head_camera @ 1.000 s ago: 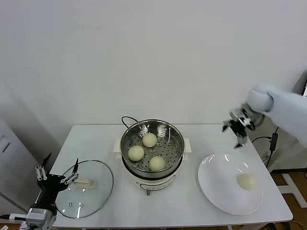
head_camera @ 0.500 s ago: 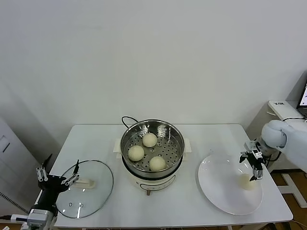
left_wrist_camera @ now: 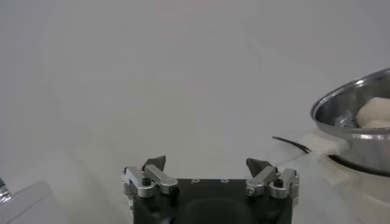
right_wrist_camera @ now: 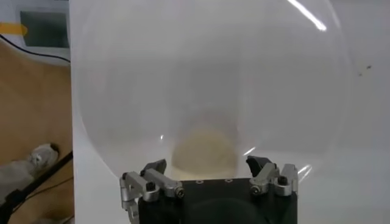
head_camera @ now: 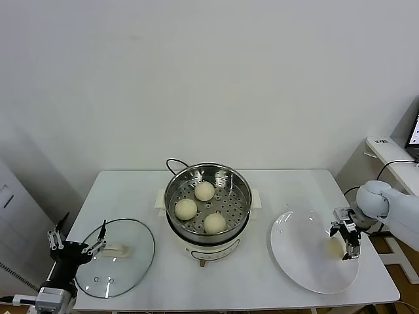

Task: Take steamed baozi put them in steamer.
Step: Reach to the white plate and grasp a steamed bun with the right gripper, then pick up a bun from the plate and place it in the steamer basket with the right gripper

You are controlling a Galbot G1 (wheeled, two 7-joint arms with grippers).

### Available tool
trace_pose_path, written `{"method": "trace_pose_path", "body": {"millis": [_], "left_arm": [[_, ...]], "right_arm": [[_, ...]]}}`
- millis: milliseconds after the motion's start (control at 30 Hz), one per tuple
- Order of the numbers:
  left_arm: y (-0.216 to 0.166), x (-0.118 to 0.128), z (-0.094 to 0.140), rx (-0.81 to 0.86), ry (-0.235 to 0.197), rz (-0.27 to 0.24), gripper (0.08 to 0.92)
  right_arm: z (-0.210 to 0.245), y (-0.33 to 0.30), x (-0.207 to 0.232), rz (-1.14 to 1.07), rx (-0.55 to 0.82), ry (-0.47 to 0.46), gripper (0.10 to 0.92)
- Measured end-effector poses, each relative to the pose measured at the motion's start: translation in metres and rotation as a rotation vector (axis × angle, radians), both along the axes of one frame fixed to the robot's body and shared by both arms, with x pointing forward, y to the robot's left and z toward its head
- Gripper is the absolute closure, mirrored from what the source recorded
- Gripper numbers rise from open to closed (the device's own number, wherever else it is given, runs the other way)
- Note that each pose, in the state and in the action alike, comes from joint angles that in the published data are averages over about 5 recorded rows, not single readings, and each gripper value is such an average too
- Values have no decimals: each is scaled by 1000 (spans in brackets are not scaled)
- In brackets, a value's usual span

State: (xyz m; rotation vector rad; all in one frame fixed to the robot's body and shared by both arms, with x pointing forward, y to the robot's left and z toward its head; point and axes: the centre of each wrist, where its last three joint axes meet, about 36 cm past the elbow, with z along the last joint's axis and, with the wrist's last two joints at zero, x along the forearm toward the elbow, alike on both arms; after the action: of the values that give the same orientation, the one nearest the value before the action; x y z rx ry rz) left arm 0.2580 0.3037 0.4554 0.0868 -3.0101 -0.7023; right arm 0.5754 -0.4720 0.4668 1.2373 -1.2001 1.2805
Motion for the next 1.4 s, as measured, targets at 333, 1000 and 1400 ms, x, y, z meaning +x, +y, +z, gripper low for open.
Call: {"method": "trace_pose_path", "body": {"millis": [333,1000,1400], "left_arm": [[0,0,0,1,-1,0,177],[0,1,1,-12,-15,8,177],[5,-1,0,-16,-16,13,177]], "right_arm": [[6,9,5,9,15,-14,568],[215,164,107,84,276,-169,651],[219,295,97,201,317,-113,640]]}}
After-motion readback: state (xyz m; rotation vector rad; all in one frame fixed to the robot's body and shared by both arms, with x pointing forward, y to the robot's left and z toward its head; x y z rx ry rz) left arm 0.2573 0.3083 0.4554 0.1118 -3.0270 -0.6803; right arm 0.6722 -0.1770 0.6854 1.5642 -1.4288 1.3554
